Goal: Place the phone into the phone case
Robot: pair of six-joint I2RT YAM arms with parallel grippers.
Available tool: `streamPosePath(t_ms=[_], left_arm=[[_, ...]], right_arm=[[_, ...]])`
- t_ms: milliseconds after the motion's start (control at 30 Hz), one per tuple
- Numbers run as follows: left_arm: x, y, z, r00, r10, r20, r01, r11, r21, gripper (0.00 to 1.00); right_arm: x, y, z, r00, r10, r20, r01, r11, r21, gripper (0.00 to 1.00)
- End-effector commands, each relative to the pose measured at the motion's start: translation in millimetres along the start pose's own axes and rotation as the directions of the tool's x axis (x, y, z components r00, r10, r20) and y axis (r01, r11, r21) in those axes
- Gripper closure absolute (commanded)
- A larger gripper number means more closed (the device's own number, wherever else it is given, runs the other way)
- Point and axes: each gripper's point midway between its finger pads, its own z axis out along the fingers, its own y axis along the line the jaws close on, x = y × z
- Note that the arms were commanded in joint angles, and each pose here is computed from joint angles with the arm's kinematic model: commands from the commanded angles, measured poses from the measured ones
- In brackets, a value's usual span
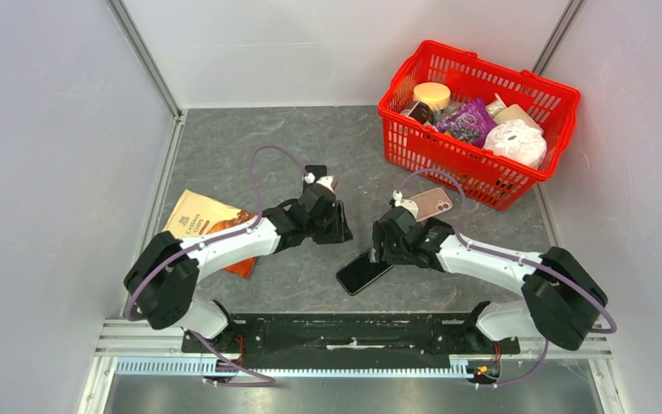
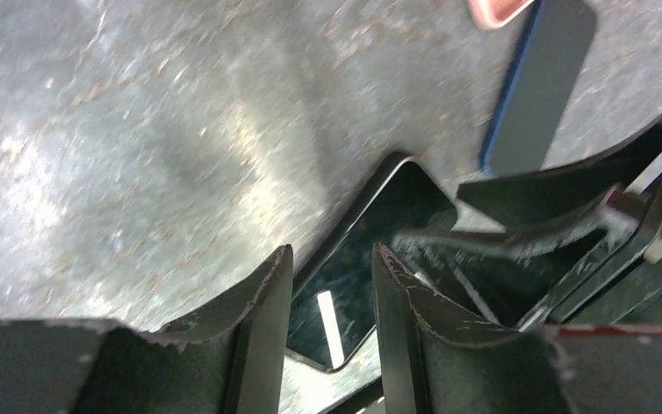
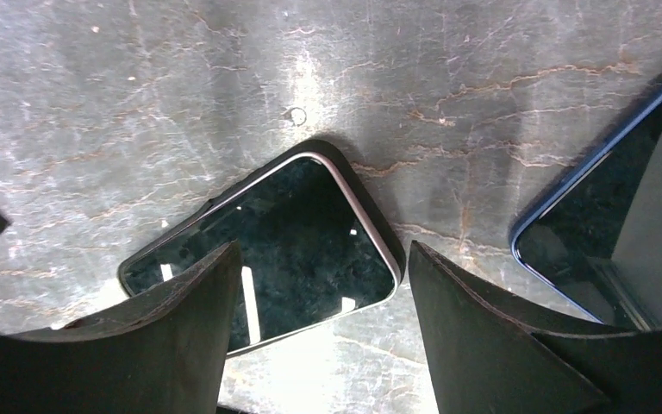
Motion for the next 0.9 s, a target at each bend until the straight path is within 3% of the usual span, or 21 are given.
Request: streamPosePath(t_ms=[0, 200, 467, 733, 867], left_arm=[[38, 27, -8, 0.998, -0.014, -0.053, 0.011, 0.999, -0.050, 0.54], [78, 30, -17, 0.990, -0.059, -0.124, 0.065, 0.997, 0.040, 0.49], [97, 52, -25, 0.985, -0.098, -0.140, 0.098, 0.995, -0.004, 0.39], [95, 82, -33, 0.992, -0.077, -0.103, 0.060, 0.986, -0.153, 0.45], [96, 86, -34, 0.992, -0.058, -0.113, 0.038, 0.984, -0.175, 0.49]], right_arm=[[-17, 16, 9, 0.999, -0.026, 0.040, 0.028, 0.999, -0.032, 0.22], [2, 25, 14, 1.000, -0.024, -0.013, 0.023, 0.997, -0.075, 0.22], [54, 72, 2, 0.994, -0.043, -0.097, 0.026, 0.986, -0.166, 0.21], [44, 44, -4, 0.997, -0.046, -0.056, 0.043, 0.997, -0.061, 0.23], [32, 31, -7, 0.997, -0.030, -0.065, 0.024, 0.996, -0.082, 0.33]])
